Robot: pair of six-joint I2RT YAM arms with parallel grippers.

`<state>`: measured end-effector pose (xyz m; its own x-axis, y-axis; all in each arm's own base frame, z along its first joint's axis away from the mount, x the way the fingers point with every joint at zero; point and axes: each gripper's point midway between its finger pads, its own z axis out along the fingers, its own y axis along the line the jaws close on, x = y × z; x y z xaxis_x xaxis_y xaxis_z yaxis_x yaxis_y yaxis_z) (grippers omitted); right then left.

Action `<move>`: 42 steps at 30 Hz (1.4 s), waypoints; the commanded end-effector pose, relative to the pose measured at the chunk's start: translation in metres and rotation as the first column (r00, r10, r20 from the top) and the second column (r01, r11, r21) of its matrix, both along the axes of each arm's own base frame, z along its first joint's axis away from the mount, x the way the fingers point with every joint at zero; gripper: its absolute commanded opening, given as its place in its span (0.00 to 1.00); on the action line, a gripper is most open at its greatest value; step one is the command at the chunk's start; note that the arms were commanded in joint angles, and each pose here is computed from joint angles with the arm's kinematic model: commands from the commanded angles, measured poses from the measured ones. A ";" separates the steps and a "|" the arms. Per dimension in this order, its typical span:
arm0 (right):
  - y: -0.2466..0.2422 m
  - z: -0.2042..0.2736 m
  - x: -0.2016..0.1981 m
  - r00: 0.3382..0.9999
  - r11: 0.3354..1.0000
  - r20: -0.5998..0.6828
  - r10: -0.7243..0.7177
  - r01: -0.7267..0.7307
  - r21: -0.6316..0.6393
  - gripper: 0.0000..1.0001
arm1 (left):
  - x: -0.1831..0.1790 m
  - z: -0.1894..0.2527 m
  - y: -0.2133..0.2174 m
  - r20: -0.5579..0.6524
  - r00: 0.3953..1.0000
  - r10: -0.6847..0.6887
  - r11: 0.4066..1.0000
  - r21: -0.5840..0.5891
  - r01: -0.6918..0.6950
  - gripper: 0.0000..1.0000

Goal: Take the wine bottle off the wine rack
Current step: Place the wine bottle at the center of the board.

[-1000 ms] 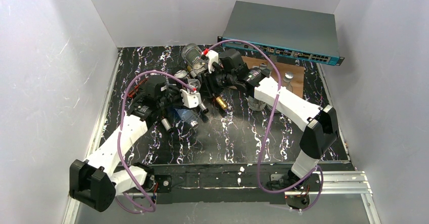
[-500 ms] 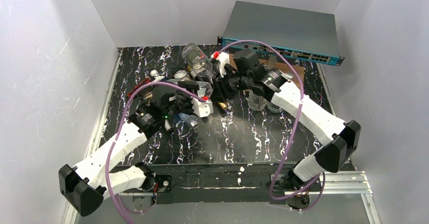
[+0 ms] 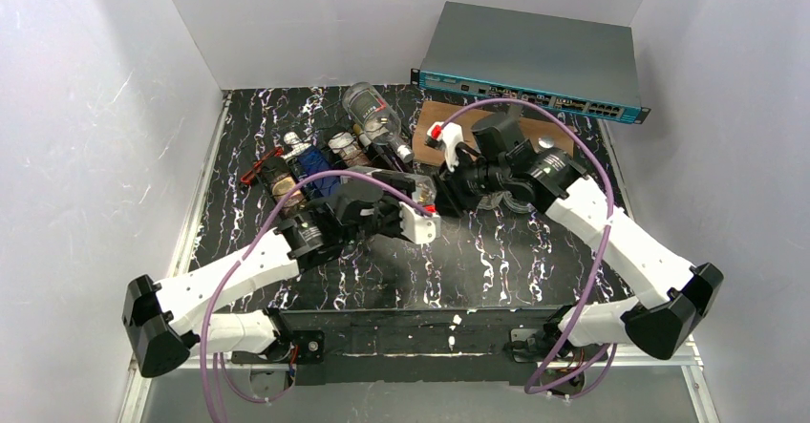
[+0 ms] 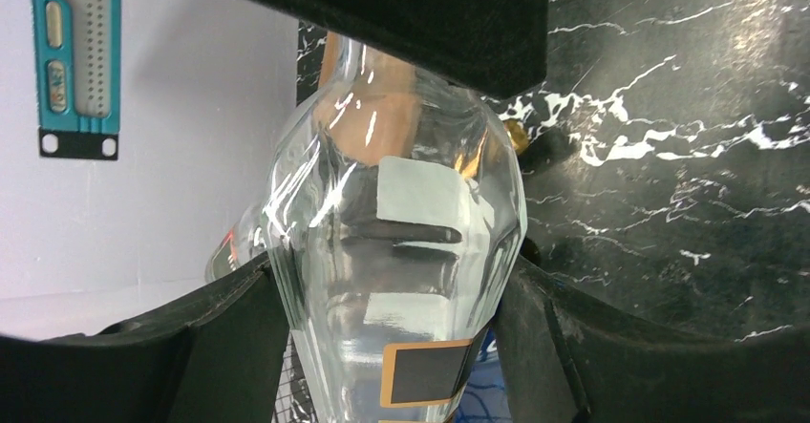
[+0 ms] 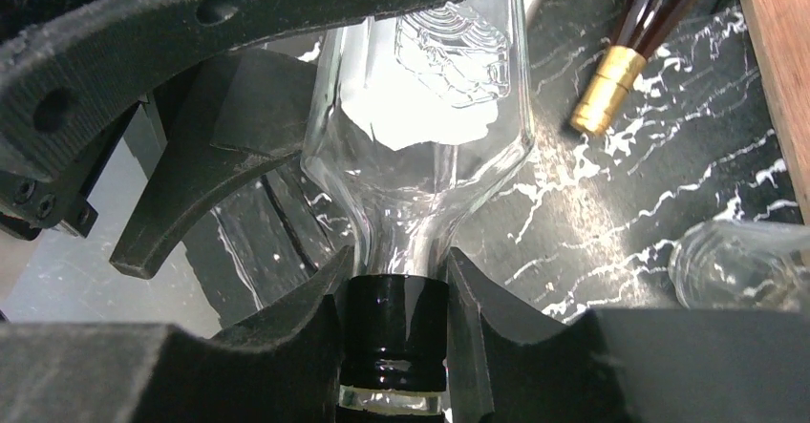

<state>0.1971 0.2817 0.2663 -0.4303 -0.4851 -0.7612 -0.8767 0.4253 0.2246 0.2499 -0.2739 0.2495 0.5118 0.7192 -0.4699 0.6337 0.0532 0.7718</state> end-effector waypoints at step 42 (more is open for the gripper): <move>-0.054 -0.025 -0.020 0.990 0.990 0.094 0.105 -0.095 -0.107 0.18 | -0.039 -0.074 -0.092 -0.249 0.967 0.050 0.959 -0.260 -0.116 0.14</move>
<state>0.1765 0.2039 0.2154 -0.3900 -0.6628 -0.6392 -0.8938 0.4394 0.0898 0.2137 -0.3598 0.1745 0.2946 0.6229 -0.7247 0.7772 0.2851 0.5610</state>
